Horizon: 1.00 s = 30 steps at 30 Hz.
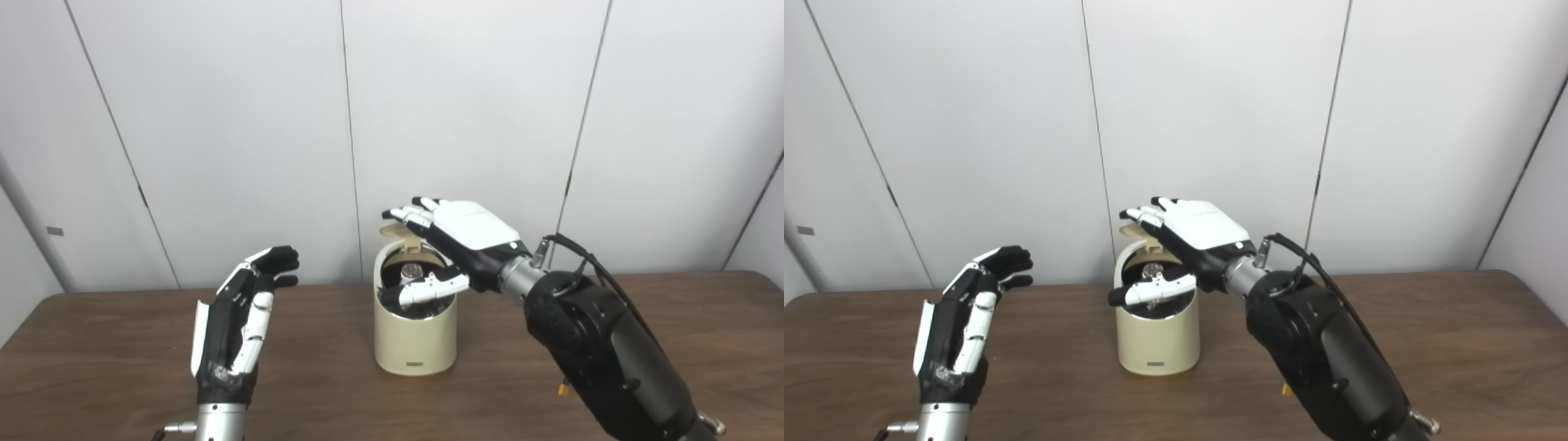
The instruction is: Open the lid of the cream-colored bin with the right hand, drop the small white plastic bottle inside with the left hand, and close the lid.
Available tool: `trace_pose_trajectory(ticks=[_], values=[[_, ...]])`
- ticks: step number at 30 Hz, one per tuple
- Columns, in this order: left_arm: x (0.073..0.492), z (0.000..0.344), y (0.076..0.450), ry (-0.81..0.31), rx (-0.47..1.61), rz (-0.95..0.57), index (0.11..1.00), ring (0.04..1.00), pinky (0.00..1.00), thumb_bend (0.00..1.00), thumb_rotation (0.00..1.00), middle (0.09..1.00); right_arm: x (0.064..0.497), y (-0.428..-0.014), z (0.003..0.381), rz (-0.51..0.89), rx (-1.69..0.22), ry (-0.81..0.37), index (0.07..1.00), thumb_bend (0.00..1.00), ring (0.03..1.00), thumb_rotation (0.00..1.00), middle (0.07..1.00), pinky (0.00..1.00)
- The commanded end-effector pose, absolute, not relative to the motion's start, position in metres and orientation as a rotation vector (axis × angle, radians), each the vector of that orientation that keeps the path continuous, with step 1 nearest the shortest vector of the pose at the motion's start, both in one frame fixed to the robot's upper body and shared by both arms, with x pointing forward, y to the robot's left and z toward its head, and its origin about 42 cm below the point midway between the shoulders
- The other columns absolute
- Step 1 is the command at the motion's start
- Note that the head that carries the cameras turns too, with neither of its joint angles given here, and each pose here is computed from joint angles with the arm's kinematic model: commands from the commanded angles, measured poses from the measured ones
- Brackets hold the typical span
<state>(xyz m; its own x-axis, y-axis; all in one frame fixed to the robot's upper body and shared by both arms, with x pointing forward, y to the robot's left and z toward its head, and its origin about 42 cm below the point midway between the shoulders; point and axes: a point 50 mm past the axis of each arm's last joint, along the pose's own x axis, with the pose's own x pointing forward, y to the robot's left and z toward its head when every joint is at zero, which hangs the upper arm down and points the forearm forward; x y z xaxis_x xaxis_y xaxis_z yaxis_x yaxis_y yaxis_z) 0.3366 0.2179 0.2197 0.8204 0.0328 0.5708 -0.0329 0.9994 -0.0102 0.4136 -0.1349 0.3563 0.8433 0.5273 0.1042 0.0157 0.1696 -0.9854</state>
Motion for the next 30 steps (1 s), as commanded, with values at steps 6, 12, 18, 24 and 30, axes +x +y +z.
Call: trace_pose_trajectory(ticks=[6,12,18,24,30], values=[[0.34,0.243,0.215,-0.706,-0.001,0.032,0.709,0.738,0.68,0.31,0.7,0.734,0.413,-0.137,0.383,0.366,-1.432,-0.5,0.863,0.94,0.964,0.91,0.884,0.97],[0.338,0.245,0.217,-0.706,-0.007,0.031,0.707,0.734,0.68,0.31,0.7,0.732,0.409,-0.14,0.371,0.375,-1.416,-0.484,0.853,0.91,0.952,0.9,0.874,0.99],[0.339,0.244,0.218,-0.707,-0.003,0.028,0.711,0.736,0.68,0.32,0.71,0.735,0.398,-0.145,0.358,0.395,-1.381,-0.475,0.855,0.9,0.96,0.92,0.88,1.0],[0.338,0.245,0.218,-0.709,-0.006,0.03,0.703,0.73,0.67,0.32,0.69,0.728,0.392,-0.147,0.349,0.407,-1.359,-0.465,0.858,0.9,0.962,0.92,0.879,1.0],[0.339,0.246,0.216,-0.706,-0.006,0.026,0.706,0.731,0.67,0.34,0.7,0.729,0.388,-0.151,0.344,0.408,-1.349,-0.468,0.858,0.91,0.956,0.92,0.863,1.0]])
